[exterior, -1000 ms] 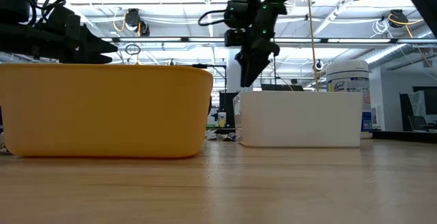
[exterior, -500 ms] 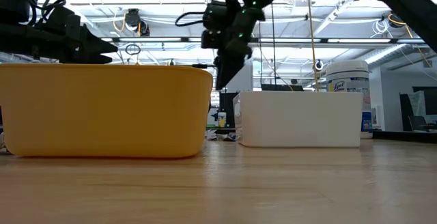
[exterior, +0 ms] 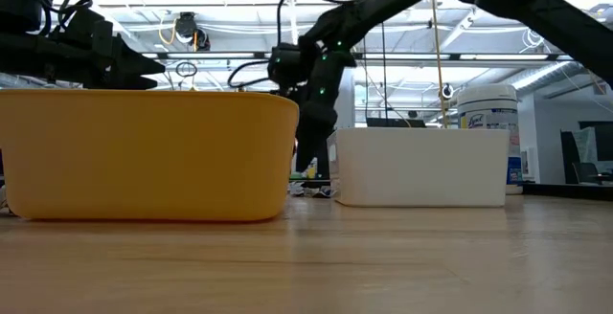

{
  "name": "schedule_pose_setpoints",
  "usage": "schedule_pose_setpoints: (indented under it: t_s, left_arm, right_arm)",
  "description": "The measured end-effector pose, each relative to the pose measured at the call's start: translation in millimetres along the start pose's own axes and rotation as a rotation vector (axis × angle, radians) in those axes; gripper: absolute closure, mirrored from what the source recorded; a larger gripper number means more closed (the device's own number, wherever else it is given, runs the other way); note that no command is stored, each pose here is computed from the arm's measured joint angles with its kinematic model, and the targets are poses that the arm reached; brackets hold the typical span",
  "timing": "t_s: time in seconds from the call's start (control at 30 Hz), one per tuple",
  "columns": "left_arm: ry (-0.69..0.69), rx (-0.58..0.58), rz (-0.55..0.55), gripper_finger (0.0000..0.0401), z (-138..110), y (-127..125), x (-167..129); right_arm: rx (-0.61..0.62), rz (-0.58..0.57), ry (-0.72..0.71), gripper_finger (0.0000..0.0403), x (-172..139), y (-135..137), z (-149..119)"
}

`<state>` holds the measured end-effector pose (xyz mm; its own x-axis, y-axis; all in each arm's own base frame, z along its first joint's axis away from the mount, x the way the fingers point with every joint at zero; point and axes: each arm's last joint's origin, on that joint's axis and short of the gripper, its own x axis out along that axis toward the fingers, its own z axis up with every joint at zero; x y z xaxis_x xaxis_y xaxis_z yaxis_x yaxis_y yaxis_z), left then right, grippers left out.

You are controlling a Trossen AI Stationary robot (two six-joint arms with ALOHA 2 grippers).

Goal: Pick & Place First Aid Supplies
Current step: Put the blue sachet into the blue bin

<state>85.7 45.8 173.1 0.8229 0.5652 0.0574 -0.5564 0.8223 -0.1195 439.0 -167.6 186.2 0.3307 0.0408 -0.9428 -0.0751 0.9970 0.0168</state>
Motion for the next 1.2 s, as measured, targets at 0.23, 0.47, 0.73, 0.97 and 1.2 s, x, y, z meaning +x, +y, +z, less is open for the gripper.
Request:
schedule_pose_setpoints:
  t_s: [0.23, 0.47, 0.73, 0.97, 1.2]
  left_arm:
    - [0.0, 0.001, 0.0, 0.0093, 0.0, 0.0, 0.0]
    - [0.0, 0.0, 0.0, 0.0093, 0.0, 0.0, 0.0]
    - [0.0, 0.0, -0.001, 0.0093, 0.0, 0.0, 0.0]
    - [0.0, 0.0, -0.001, 0.0093, 0.0, 0.0, 0.0]
    - [0.0, 0.0, -0.001, 0.0093, 0.0, 0.0, 0.0]
  right_arm:
    - [-0.004, -0.024, 0.025, 0.0245, 21.1, 4.3, 2.2]
    - [-0.001, -0.036, 0.06, 0.0245, 34.5, 6.5, 0.9]
    - [-0.008, -0.044, 0.076, 0.0269, 37.5, 6.5, -0.6]
    - [-0.004, -0.043, 0.074, 0.0322, 37.2, 4.7, -1.2]
    - [0.016, -0.053, 0.068, 0.0397, 35.6, -2.9, -3.6]
